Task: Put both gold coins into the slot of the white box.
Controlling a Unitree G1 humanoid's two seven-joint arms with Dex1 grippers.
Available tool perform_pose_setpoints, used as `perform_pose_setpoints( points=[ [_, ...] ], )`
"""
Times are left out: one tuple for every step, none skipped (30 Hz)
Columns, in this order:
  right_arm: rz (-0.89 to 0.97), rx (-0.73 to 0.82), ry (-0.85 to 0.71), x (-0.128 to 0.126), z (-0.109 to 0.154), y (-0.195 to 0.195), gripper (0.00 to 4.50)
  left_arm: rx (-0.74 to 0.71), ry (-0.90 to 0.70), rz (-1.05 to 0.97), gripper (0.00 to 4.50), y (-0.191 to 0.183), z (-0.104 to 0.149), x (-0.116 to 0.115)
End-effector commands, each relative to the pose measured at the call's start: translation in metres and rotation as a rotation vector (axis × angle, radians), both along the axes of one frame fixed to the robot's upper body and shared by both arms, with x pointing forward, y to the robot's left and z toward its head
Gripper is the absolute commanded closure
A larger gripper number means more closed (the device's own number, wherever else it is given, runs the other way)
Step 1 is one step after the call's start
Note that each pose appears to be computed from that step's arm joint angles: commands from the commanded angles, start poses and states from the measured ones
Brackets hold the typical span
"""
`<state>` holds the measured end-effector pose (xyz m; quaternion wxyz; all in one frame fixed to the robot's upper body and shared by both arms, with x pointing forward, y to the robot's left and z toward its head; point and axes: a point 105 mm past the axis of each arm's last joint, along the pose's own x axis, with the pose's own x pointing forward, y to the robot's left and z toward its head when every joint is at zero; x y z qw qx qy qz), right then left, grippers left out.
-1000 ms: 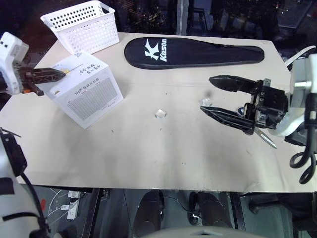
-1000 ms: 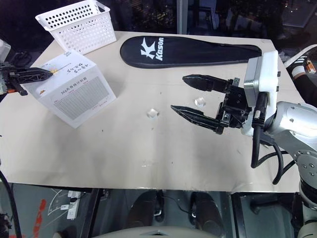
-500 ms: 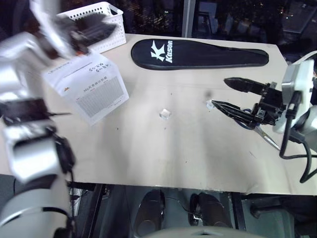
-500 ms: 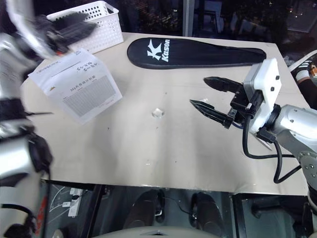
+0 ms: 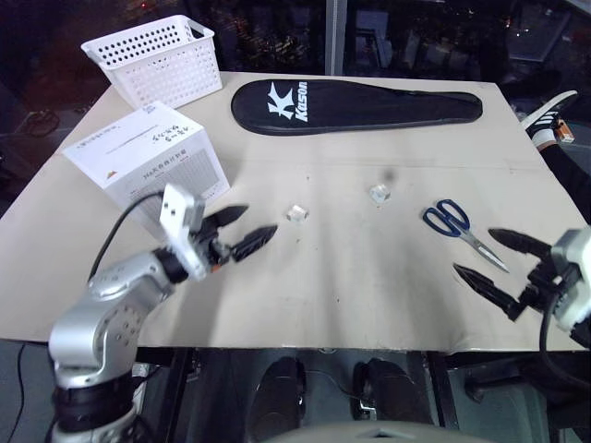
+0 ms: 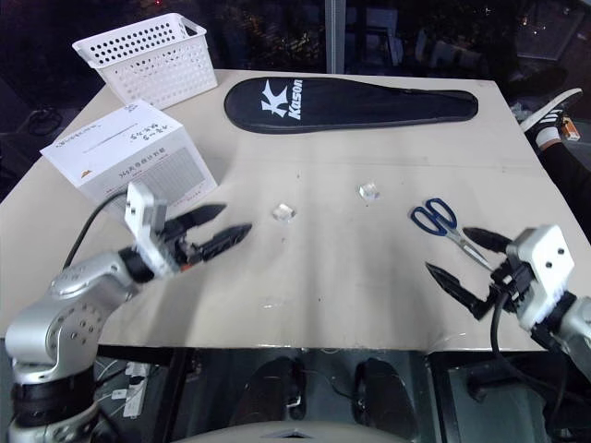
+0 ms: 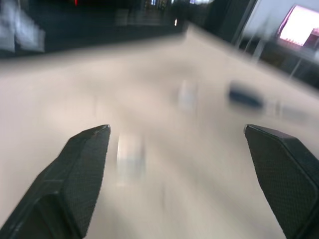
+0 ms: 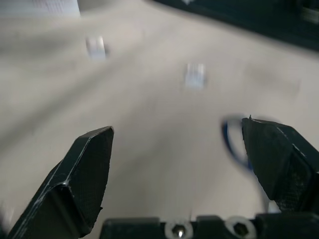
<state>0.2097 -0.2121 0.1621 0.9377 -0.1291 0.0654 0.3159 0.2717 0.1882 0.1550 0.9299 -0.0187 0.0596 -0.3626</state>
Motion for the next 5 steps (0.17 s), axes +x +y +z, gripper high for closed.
perform_pose_setpoints(
  points=[
    [-0.041,-0.04,-0.047,-0.0114,0.0067,-0.0157,0.0,0.047,-0.052,0.033,0.06,0.0146,0.0044,-0.0085],
    [-0.051,-0.046,-0.043,-0.0137,0.0048,-0.0185,0.0,0.048,-0.047,0.039,0.06,0.0168,0.0024,-0.0098],
    [-0.064,-0.052,-0.043,-0.0151,0.0032,-0.0212,0.0,0.053,-0.047,0.036,0.06,0.0172,0.0012,-0.0111],
    [-0.076,-0.052,-0.04,-0.0163,0.0008,-0.0231,0.0,0.06,-0.047,0.032,0.06,0.0167,-0.0008,-0.0116],
    [-0.084,-0.052,-0.038,-0.017,-0.0009,-0.0247,0.0,0.065,-0.046,0.029,0.06,0.0159,-0.0025,-0.0119]
  ],
)
